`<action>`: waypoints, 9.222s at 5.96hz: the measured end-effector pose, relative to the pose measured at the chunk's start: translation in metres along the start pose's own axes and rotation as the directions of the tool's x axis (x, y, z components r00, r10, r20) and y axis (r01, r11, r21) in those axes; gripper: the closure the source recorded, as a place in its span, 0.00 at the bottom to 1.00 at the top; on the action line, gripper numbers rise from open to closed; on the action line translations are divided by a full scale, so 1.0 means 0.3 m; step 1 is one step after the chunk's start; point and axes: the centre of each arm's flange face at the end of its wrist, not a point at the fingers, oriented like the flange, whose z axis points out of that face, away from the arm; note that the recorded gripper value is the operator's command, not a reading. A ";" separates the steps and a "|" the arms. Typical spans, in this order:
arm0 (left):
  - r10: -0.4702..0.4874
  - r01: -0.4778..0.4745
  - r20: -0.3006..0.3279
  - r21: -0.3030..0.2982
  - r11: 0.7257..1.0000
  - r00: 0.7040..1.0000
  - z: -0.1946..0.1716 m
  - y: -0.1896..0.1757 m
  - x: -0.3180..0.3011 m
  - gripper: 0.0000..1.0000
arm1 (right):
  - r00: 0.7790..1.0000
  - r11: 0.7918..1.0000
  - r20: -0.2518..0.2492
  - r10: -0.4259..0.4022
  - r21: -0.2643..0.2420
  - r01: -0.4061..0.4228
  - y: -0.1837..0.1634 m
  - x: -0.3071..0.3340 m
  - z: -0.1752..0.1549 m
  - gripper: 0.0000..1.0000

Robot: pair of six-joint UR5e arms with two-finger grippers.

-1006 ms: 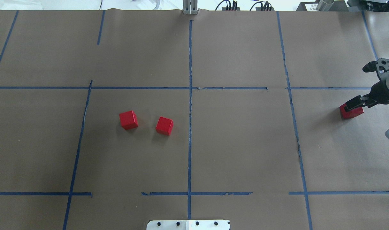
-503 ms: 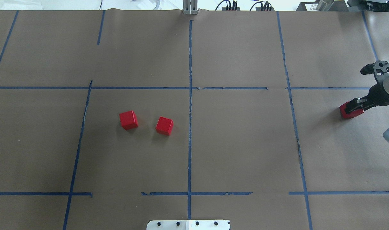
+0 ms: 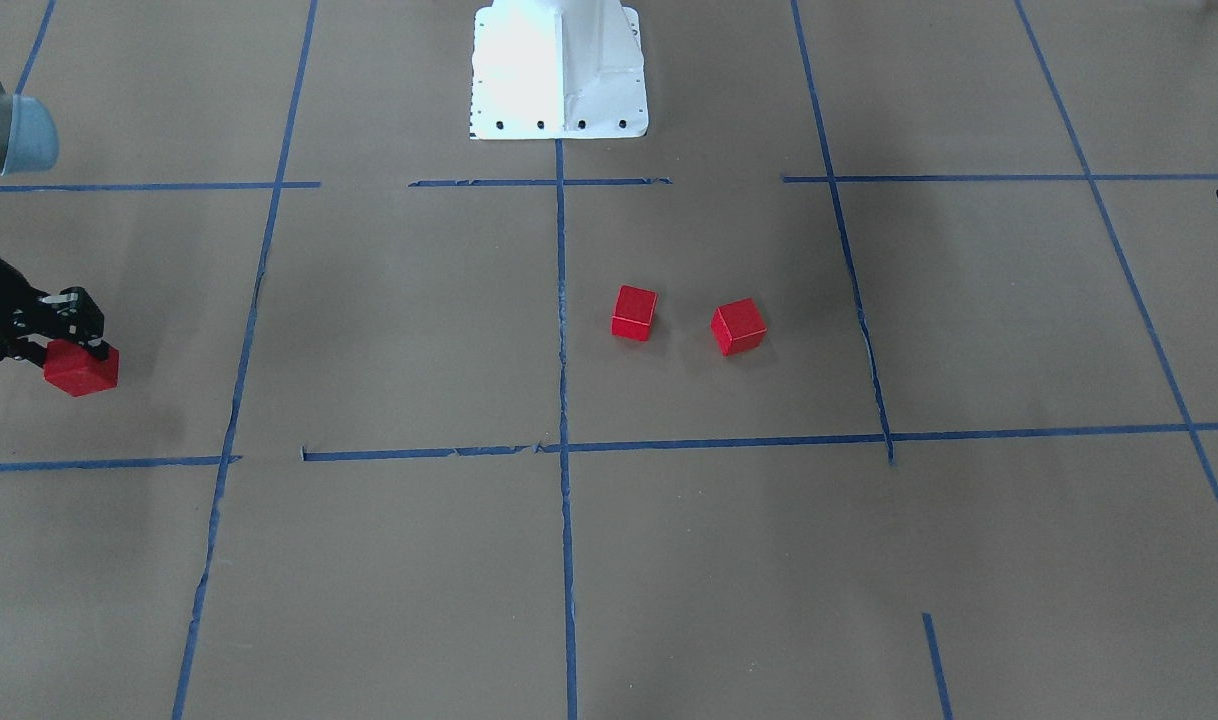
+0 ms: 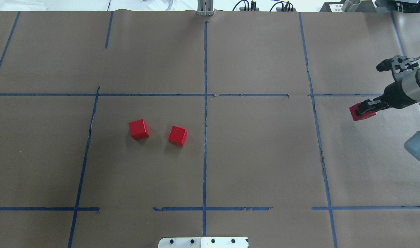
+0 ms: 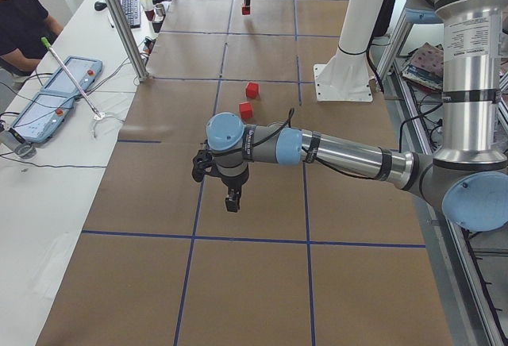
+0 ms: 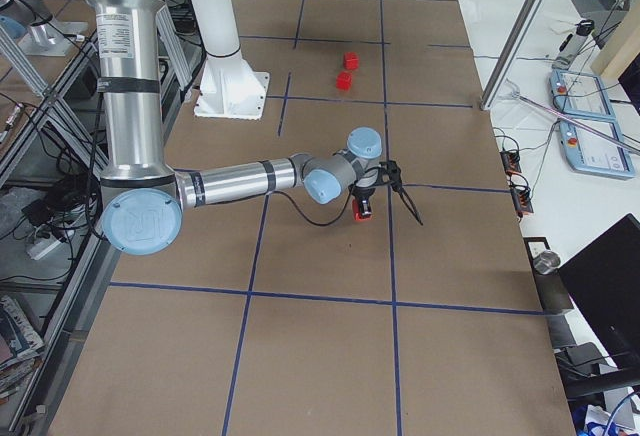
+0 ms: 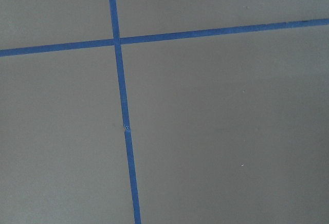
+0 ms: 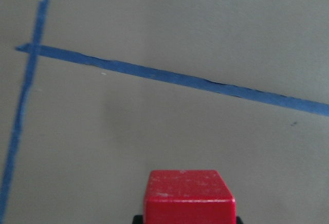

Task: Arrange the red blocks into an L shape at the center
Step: 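Carry the red cube with the right gripper toward the table center, then set the cube down near the center and open the right gripper, then move the left gripper to the nearer red cube while the right arm withdraws, then grasp the red cube with the left gripper and carry it toward the placed cube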

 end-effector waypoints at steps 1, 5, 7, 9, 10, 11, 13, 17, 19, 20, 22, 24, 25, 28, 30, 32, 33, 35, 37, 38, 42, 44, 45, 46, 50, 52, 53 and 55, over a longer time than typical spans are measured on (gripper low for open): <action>0.001 -0.001 0.000 0.001 1.000 1.000 -0.001 -0.002 0.002 0.00 | 0.997 1.000 0.076 0.022 0.003 -0.022 -0.009 -0.281 0.000 1.00; 0.010 -0.010 -0.001 0.010 1.000 1.000 -0.014 -0.013 0.016 0.00 | 0.973 0.982 0.131 0.191 -0.029 -0.189 0.059 -1.341 0.169 1.00; 0.012 -0.012 0.000 0.012 1.000 1.000 -0.017 -0.013 0.020 0.00 | 0.965 0.969 0.080 0.248 -0.028 -0.247 0.055 -1.565 0.275 1.00; 0.015 -0.015 -0.001 0.016 1.000 1.000 -0.024 -0.013 0.028 0.00 | 0.964 0.964 0.033 0.263 -0.044 -0.261 0.057 -1.630 0.314 0.99; 0.017 -0.017 -0.001 0.019 1.000 1.000 -0.028 -0.013 0.032 0.00 | 0.964 0.963 0.012 0.266 -0.049 -0.266 0.059 -1.641 0.314 0.96; 0.020 -0.020 -0.002 0.021 1.000 1.000 -0.032 -0.013 0.037 0.00 | 0.964 0.963 -0.002 0.267 -0.049 -0.267 0.063 -1.644 0.318 0.83; 0.022 -0.022 -0.003 0.023 0.999 1.000 -0.037 -0.013 0.043 0.00 | 0.966 0.966 -0.018 0.258 -0.028 -0.259 0.084 -1.655 0.338 0.72; 0.022 -0.022 -0.016 0.023 0.999 1.000 -0.037 -0.012 0.047 0.00 | 0.967 0.967 -0.027 0.252 -0.021 -0.253 0.096 -1.662 0.349 0.21; 0.025 -0.025 -0.017 0.026 0.999 1.000 -0.041 -0.012 0.053 0.00 | 0.963 0.964 -0.058 0.262 -0.026 -0.264 0.091 -1.679 0.332 0.00; 0.022 -0.021 -0.025 0.028 0.999 0.999 -0.044 -0.012 0.058 0.00 | 0.963 0.964 -0.054 0.264 -0.022 -0.266 0.085 -1.686 0.299 0.00; 0.010 -0.008 -0.110 0.021 1.000 0.994 -0.022 -0.037 0.143 0.00 | 0.961 0.961 0.019 0.276 0.020 -0.276 0.038 -1.634 0.122 0.00; 0.050 -0.047 -0.166 0.019 0.999 0.985 0.062 -0.120 0.411 0.00 | 0.953 0.955 0.081 0.291 0.040 -0.295 0.018 -1.454 -0.048 0.00; 0.057 -0.053 -0.201 0.022 0.998 0.978 0.112 -0.137 0.560 0.00 | 0.951 0.955 0.092 0.294 0.018 -0.296 0.026 -1.345 -0.094 0.00; 0.085 -0.079 -0.239 0.034 0.996 0.967 0.275 -0.187 1.126 0.00 | 0.964 0.968 0.086 0.251 0.002 -0.252 -0.024 -1.041 -0.212 0.00; 0.098 -0.090 -0.174 0.051 0.995 0.980 0.456 -0.196 1.523 0.00 | 0.964 0.967 0.070 0.255 0.009 -0.256 -0.042 -0.908 -0.250 0.00; 0.117 -0.106 -0.098 0.112 0.988 0.988 0.567 -0.219 1.823 0.00 | 0.968 0.969 0.059 0.244 0.010 -0.245 -0.021 -0.851 -0.262 0.00; 0.133 -0.122 -0.083 0.126 0.984 0.988 0.588 -0.214 1.901 0.00 | 0.968 0.970 0.058 0.243 0.009 -0.244 -0.015 -0.845 -0.262 0.00; 0.131 -0.128 -0.010 0.134 0.983 0.991 0.614 -0.222 2.047 0.00 | 0.968 0.969 0.047 0.245 0.001 -0.246 -0.012 -0.839 -0.239 0.00; 0.117 -0.120 0.029 0.116 0.986 0.993 0.657 -0.245 2.104 0.00 | 0.969 0.970 0.042 0.242 -0.006 -0.242 -0.004 -0.847 -0.222 0.00; 0.113 -0.117 0.036 0.110 0.987 0.993 0.675 -0.256 2.117 0.01 | 0.970 0.971 0.041 0.240 -0.008 -0.240 -0.002 -0.850 -0.218 0.00; 0.102 -0.105 0.043 0.084 0.991 0.994 0.734 -0.230 2.163 0.23 | 0.970 0.970 0.035 0.242 -0.012 -0.241 -0.002 -0.852 -0.203 0.00; 0.103 -0.107 0.044 0.088 0.990 0.994 0.745 -0.236 2.166 0.54 | 0.968 0.969 0.033 0.247 -0.013 -0.247 -0.004 -0.849 -0.200 0.00; 0.105 -0.109 0.043 0.096 0.989 0.994 0.752 -0.243 2.168 0.93 | 0.967 0.968 0.033 0.251 -0.014 -0.251 -0.005 -0.848 -0.199 0.00; 0.107 -0.111 0.040 0.101 0.989 0.993 0.751 -0.247 2.175 1.00 | 0.967 0.967 0.033 0.253 -0.014 -0.253 -0.005 -0.847 -0.199 0.00; -0.023 0.020 0.015 0.165 0.986 1.000 0.680 -0.311 2.355 1.00 | 0.959 0.959 0.022 0.284 0.018 -0.284 -0.057 -0.783 -0.242 0.00; -0.129 0.124 0.023 0.146 0.982 0.991 0.716 -0.284 2.408 1.00 | 0.956 0.956 0.017 0.292 0.023 -0.293 -0.069 -0.768 -0.246 0.00; -0.163 0.157 0.035 0.137 0.978 0.986 0.723 -0.272 2.415 1.00 | 0.956 0.956 0.017 0.293 0.024 -0.293 -0.070 -0.768 -0.247 0.00; -0.186 0.180 0.037 0.131 0.975 0.982 0.725 -0.259 2.425 1.00 | 0.956 0.955 0.018 0.294 0.024 -0.294 -0.068 -0.768 -0.249 0.00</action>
